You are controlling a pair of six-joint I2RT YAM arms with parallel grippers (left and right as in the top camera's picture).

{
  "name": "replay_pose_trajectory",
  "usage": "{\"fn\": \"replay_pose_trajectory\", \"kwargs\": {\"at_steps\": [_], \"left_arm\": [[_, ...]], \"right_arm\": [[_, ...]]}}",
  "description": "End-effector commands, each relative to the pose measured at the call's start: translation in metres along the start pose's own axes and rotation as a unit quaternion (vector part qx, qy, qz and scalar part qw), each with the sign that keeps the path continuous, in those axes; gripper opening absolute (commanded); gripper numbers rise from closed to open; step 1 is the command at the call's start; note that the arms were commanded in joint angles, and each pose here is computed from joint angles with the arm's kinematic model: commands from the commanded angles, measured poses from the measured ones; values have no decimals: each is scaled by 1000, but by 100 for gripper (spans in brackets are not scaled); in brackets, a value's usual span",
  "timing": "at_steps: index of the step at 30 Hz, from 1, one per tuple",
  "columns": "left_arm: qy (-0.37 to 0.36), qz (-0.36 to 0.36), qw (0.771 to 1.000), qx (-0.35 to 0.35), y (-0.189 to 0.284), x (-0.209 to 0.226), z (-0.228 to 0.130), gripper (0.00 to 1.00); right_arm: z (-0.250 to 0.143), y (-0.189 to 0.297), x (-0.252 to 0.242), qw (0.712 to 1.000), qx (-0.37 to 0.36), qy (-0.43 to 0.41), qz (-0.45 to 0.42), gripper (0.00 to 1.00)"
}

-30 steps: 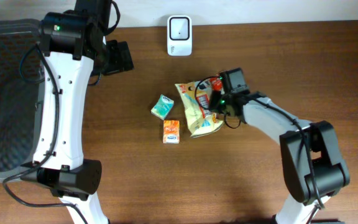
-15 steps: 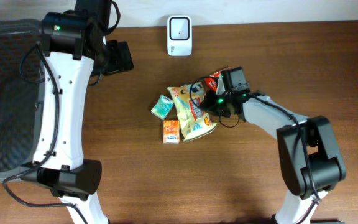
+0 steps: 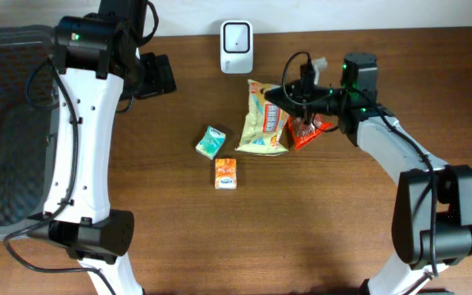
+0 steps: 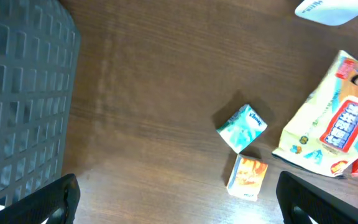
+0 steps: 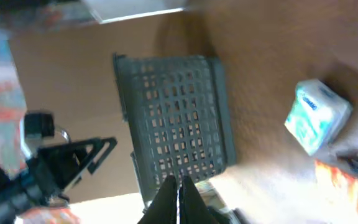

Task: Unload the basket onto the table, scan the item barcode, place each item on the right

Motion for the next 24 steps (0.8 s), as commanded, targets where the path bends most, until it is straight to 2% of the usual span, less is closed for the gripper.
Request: {"fn": "replay_pose_trajectory", "kwargs": {"at_steps": [1, 4, 7, 9, 11, 12, 14, 16, 18, 20, 22, 24], "left_arm": [[5, 1, 1000, 1, -2, 0, 1, 99], [5, 1, 1000, 1, -2, 0, 1, 99], [5, 1, 1000, 1, -2, 0, 1, 99], [5, 1, 1000, 1, -2, 0, 1, 99], [5, 1, 1000, 1, -2, 0, 1, 99], [5, 1, 1000, 1, -2, 0, 1, 99], [5, 1, 1000, 1, -2, 0, 1, 99], [5, 1, 1000, 1, -2, 0, 1, 99], [5, 1, 1000, 1, -2, 0, 1, 99], [5, 1, 1000, 1, -2, 0, 1, 99], [5, 1, 1000, 1, -2, 0, 1, 99], [5, 1, 1000, 1, -2, 0, 1, 99]], "right_arm": [[-3, -4, 15, 996, -2, 92, 6, 4], [-4, -9, -5, 993, -44, 80, -72, 5], [-5, -3, -26, 961, -97, 73, -250, 8], [-5, -1, -11, 926, -87, 135, -341, 15], [-2, 11, 13, 863, -123, 149, -467, 17], [1, 17, 25, 830, -153, 159, -512, 30], [8, 25, 40, 791, -189, 188, -551, 47], [12, 27, 39, 782, -197, 194, -558, 53], [14, 26, 24, 774, -175, 199, -575, 67], [16, 20, 8, 775, -142, 210, -579, 64], [12, -3, -2, 826, -25, 277, -491, 61], [7, -17, -10, 851, 26, 293, -434, 69]]}}
Point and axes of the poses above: each gripper's point midway between its finger pads, its own y axis back along the fingers, its own x axis along the line the jaws close on, z = x × y, the point moved 10 cm from there along y, back along the fingers, and after that the axes turned 4 degrees about y, right-handed, at the moved point
